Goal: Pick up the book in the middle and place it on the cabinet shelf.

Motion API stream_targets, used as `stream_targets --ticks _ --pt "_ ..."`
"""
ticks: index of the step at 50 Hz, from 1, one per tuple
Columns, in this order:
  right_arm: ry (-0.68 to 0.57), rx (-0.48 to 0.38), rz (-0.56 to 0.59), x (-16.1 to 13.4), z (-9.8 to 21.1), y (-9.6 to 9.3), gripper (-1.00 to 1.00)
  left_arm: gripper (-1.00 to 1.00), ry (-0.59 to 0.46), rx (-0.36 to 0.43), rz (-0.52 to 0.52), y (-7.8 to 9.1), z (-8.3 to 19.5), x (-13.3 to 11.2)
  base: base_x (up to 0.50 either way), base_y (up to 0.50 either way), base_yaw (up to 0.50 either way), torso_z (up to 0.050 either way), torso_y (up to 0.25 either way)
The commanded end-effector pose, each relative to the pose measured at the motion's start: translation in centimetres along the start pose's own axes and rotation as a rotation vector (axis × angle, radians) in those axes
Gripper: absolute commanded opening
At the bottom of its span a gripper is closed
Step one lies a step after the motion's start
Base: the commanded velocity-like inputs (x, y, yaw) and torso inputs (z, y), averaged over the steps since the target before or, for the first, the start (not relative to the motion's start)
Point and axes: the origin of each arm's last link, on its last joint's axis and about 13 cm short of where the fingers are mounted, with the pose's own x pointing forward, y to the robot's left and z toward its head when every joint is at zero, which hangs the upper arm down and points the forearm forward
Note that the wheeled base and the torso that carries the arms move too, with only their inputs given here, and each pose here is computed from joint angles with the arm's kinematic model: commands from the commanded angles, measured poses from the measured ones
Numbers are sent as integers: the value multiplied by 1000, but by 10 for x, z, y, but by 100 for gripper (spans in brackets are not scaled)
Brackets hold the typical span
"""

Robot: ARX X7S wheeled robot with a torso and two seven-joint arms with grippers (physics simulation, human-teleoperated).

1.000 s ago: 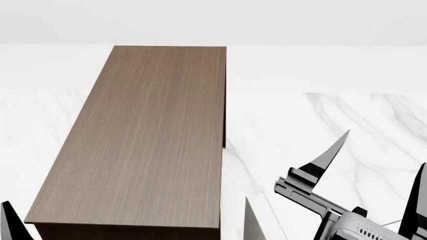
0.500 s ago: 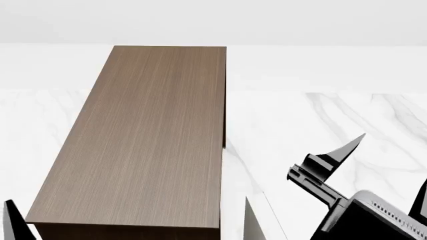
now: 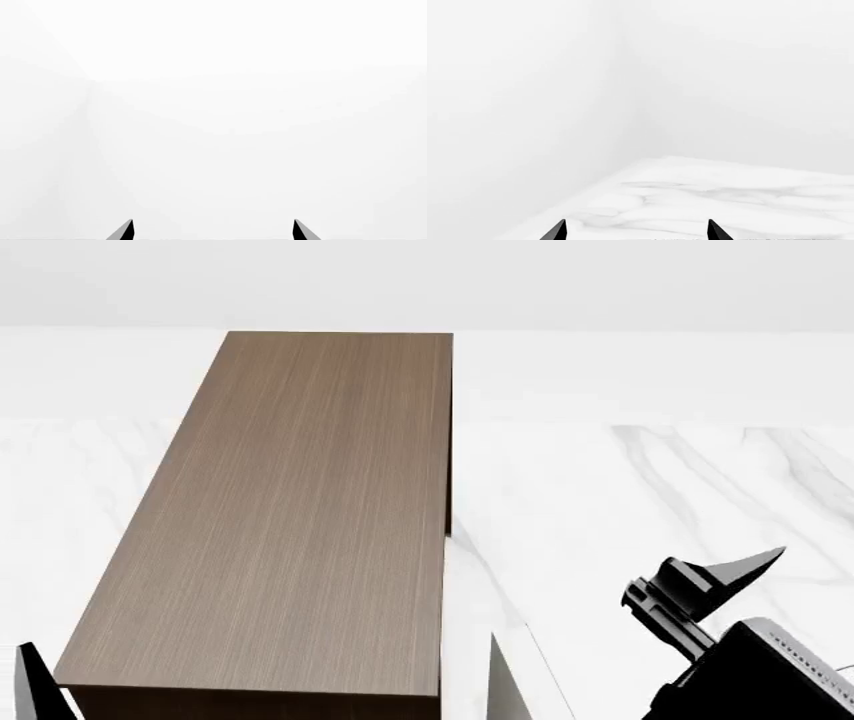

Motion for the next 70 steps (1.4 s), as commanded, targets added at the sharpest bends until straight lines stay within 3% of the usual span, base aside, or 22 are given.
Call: stream_targets --ticks 1,8,19,30,70 --pt "4 -38 -52 5 -5 -1 100 100 5 -2 -2 0 -4 -2 0 0 0 0 0" --pt "19 -54 -87 6 -9 -3 100 100 12 -5 -4 -1 -13 -7 0 0 0 0 0" --pt "52 -83 -121 8 -17 -4 100 100 18 -4 -6 0 -5 -3 0 0 0 0 0" --pt "161 -75 -138 12 -20 0 100 100 26 -2 -1 1 3 3 0 0 0 0 0" --pt "224 -89 -188 11 -25 1 100 100 39 -9 -15 -1 1 1 0 0 0 0 0"
